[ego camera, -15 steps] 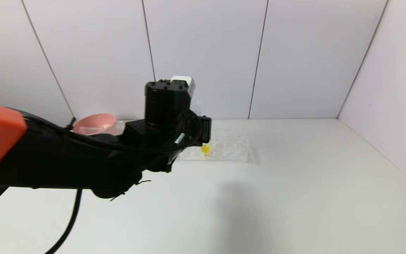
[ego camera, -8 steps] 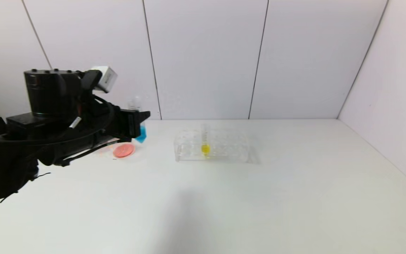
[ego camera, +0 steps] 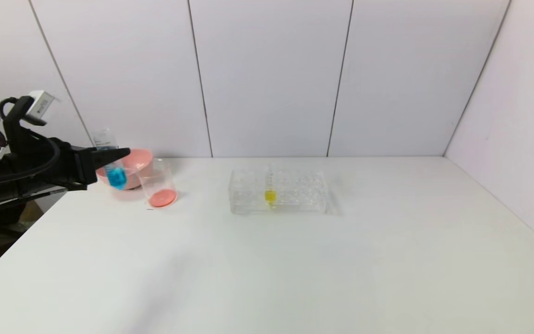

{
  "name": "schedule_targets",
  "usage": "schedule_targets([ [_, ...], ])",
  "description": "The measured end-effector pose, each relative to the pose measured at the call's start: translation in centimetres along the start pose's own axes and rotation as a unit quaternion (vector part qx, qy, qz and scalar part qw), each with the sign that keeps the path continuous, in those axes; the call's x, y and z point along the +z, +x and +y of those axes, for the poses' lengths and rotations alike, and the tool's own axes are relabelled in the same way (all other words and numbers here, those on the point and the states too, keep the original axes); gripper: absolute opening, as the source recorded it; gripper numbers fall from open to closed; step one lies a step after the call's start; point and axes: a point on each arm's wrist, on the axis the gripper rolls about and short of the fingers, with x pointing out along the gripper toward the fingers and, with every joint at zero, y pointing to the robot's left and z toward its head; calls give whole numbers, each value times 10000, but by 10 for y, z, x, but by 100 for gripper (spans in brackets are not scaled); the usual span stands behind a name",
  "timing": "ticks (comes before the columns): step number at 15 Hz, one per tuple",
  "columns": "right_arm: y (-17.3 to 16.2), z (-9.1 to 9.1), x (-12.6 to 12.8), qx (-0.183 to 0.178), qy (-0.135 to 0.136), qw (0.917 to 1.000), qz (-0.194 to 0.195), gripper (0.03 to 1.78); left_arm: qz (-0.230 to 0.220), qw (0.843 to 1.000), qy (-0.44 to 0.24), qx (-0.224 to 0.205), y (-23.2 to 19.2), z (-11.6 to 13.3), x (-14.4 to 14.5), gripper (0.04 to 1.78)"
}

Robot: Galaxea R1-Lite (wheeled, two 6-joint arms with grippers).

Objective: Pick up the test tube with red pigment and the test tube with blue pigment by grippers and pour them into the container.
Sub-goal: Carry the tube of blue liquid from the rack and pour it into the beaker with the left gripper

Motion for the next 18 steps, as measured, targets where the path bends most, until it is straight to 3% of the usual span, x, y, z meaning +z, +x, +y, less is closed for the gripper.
schedule_targets([
  [3, 0, 0, 0, -4, 0, 10000, 0, 177, -37, 9994, 137, -304, -6, 26, 0, 51],
  [14, 0, 0, 0, -2, 0, 10000, 0, 177, -118, 9996, 256, -74, 51, 106, 6, 51],
  [18, 0, 0, 0, -4, 0, 10000, 0, 177, 358, 9976, 582, -146, 68, 122, 4, 51],
])
